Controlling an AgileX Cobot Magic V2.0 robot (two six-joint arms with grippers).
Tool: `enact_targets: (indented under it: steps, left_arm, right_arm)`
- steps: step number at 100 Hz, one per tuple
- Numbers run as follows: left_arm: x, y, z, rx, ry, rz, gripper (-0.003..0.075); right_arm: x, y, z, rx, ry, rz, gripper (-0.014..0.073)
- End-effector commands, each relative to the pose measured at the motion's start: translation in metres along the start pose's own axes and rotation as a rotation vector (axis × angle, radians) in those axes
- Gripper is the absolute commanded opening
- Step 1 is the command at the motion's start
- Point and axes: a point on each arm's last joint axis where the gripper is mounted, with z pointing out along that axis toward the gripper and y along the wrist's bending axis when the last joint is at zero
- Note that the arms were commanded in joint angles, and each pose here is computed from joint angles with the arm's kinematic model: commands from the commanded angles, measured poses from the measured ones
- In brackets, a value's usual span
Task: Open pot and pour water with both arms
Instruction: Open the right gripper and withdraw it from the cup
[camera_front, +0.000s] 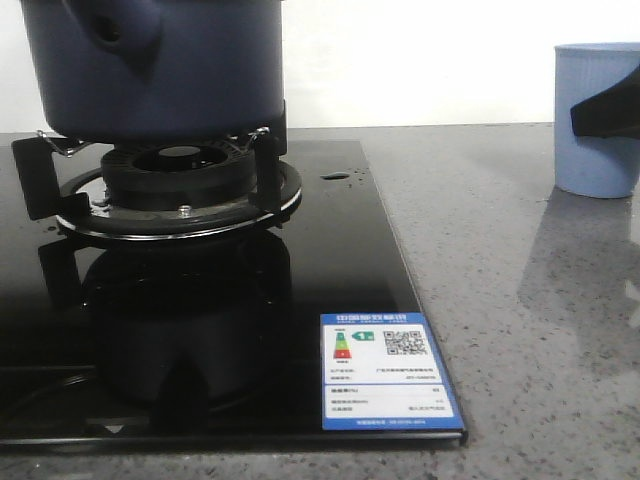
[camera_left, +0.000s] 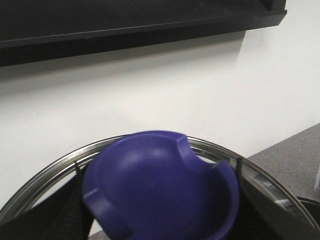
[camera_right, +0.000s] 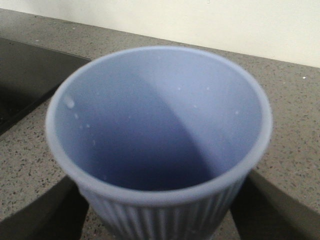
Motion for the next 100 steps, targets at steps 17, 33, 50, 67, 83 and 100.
enact_targets:
  steps: [17, 33, 50, 67, 83, 100]
  left_arm:
    - [-0.028, -0.007, -0.008, 0.011, -0.113, -0.016, 0.0369]
    - [-0.028, -0.007, -0.008, 0.011, -0.113, -0.016, 0.0369]
    - [-0.028, -0.007, -0.008, 0.011, -0.113, -0.016, 0.0369]
    - [-0.028, -0.007, -0.008, 0.011, -0.115, -0.018, 0.0369]
    - [-0.028, -0.007, -0.008, 0.013, -0.116, -0.019, 0.0369]
    - [-0.029, -0.008, -0.009, 0.024, -0.127, -0.027, 0.0369]
  right_arm:
    - [-0.018, 0.000, -0.003, -0.004, -0.094, -0.012, 0.0356]
    - [-0.016, 0.001, -0.003, -0.004, -0.086, -0.003, 0.0470]
    - [-0.019, 0.001, -0.006, -0.003, -0.094, 0.048, 0.0582]
    - [-0.024, 0.006, -0.012, -0.024, -0.086, 0.069, 0.0590]
    - [-0.027, 0.010, -0.020, -0.022, -0.041, 0.044, 0.0590]
    - [-0.025, 0.011, -0.029, 0.024, 0.062, 0.027, 0.0590]
